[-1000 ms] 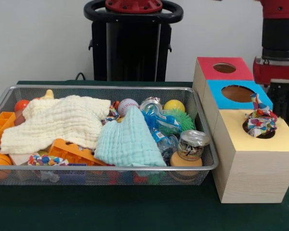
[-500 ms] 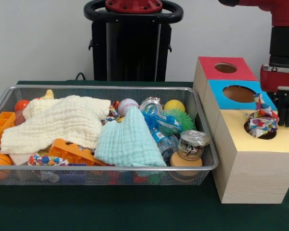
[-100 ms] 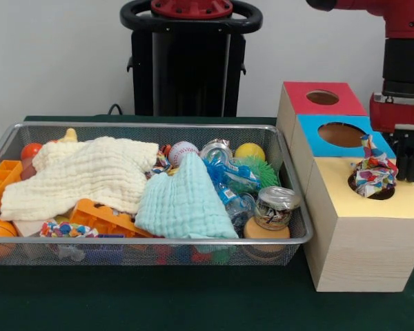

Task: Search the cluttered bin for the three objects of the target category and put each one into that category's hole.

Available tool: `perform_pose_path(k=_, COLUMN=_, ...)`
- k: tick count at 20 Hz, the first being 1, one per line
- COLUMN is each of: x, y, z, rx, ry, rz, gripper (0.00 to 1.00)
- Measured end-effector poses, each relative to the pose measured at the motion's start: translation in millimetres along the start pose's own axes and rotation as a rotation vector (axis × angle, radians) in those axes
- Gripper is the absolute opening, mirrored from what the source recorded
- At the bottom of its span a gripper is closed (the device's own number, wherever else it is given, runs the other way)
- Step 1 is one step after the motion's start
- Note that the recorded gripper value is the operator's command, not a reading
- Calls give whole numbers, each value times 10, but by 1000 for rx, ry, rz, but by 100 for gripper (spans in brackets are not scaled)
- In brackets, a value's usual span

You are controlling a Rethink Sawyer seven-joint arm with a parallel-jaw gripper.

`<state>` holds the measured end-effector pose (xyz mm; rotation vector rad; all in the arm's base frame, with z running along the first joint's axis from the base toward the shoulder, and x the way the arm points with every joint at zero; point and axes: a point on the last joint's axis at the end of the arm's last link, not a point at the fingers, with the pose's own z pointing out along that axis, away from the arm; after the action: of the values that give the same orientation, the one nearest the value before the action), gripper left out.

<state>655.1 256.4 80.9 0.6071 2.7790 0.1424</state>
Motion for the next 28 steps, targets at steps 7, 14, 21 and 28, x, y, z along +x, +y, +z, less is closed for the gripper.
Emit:
perform_pose_path(k=7, x=-47, y=-42, z=-4, rx=-18, ry=32, rz=31, gripper=0)
perform_pose_path(k=14, x=-145, y=-96, z=4, rx=-33, ry=93, rz=69, gripper=0)
perform_pose_path(k=21, x=-225, y=-131, z=13, rx=-29, ry=124, rz=82, gripper=0)
perform_pose_path(k=28, x=-428, y=-377, z=81, rx=-17, ry=129, rz=125, gripper=0)
